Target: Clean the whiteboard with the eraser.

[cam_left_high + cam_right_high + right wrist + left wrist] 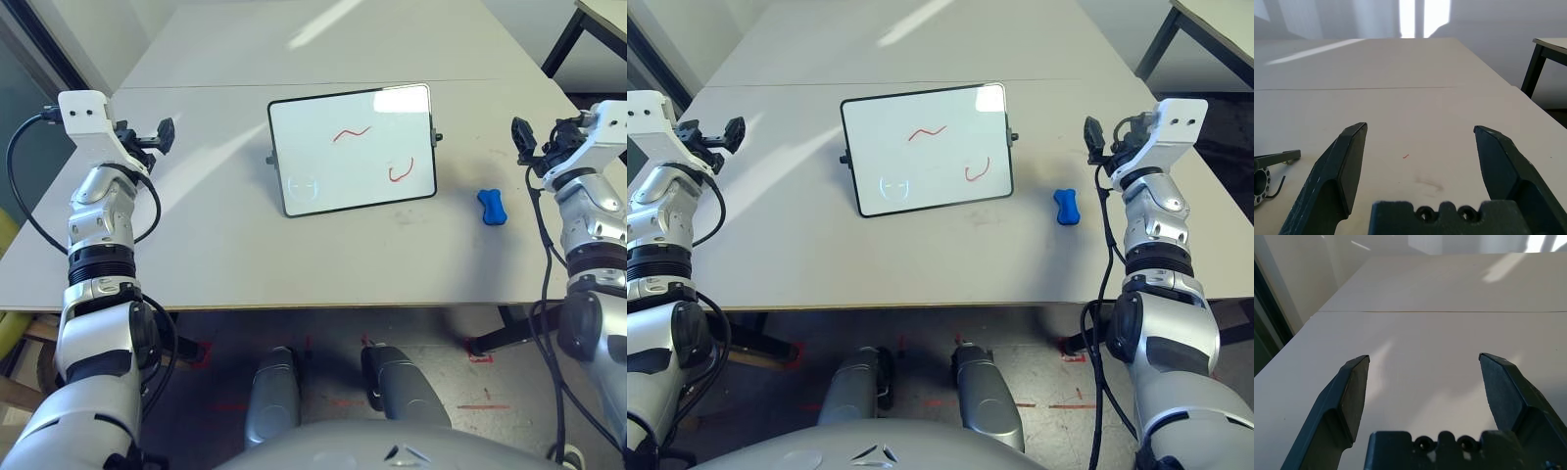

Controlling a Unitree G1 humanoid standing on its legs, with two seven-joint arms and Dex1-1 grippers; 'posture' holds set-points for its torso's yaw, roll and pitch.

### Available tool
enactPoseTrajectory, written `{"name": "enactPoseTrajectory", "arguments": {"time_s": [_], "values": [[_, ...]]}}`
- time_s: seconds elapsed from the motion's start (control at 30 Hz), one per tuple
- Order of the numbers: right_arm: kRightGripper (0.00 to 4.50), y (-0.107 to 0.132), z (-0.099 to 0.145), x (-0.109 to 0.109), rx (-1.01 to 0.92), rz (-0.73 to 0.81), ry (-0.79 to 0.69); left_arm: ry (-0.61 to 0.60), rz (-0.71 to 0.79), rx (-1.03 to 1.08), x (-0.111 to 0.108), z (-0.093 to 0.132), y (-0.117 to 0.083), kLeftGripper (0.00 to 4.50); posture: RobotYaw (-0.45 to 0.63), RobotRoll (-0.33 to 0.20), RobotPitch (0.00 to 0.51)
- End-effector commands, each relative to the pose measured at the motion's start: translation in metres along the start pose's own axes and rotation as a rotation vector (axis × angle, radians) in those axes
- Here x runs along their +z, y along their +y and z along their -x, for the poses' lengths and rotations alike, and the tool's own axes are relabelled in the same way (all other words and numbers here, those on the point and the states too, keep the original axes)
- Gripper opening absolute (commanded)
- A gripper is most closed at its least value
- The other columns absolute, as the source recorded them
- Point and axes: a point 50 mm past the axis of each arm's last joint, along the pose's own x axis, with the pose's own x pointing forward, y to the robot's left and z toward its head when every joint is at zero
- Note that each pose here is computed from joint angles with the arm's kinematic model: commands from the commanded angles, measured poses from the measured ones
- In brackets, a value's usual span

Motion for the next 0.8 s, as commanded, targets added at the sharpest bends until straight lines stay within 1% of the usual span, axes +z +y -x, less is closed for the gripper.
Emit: {"name": "enactPoseTrajectory", "arguments": {"time_s": [0.03, 0.23, 0.33, 0.43, 0.47, 0.53, 0.6, 0.67, 0.8], "values": [[4.47, 0.000, 0.000, 0.001, -0.002, 0.007, -0.008, 0.007, -0.010, 0.008, -0.001, 0.001, 0.001, 4.50, -0.08, 0.000, 0.099], [4.47, 0.000, 0.000, 0.000, -0.007, 0.007, -0.006, 0.004, -0.012, -0.011, 0.000, 0.002, -0.002, 4.50, -0.07, 0.000, 0.099], [4.47, 0.001, -0.001, 0.000, -0.010, 0.003, -0.008, -0.012, -0.014, -0.053, 0.008, 0.002, -0.003, 4.50, -0.08, 0.000, 0.097], [4.47, 0.004, -0.001, -0.002, -0.009, -0.002, -0.009, -0.033, -0.022, -0.161, 0.017, 0.003, -0.012, 4.50, -0.08, 0.000, 0.093], [4.47, 0.004, -0.001, -0.003, -0.010, -0.003, -0.006, -0.036, -0.021, -0.207, 0.021, 0.003, -0.016, 4.50, -0.08, 0.000, 0.093], [4.47, 0.005, -0.001, -0.004, -0.007, -0.005, 0.001, -0.054, -0.026, -0.352, 0.031, 0.007, -0.033, 4.50, -0.07, 0.000, 0.094], [4.47, 0.005, -0.001, -0.005, -0.006, -0.005, 0.003, -0.058, -0.032, -0.436, 0.036, 0.012, -0.043, 4.50, -0.08, 0.000, 0.094], [4.47, 0.006, -0.002, -0.004, -0.004, -0.006, 0.003, -0.055, -0.040, -0.524, 0.038, 0.018, -0.054, 4.50, -0.08, 0.000, 0.094], [4.47, 0.004, -0.002, -0.003, -0.005, 0.003, 0.010, -0.015, -0.081, -0.820, 0.034, 0.041, -0.087, 4.50, -0.09, 0.000, 0.089]]}}
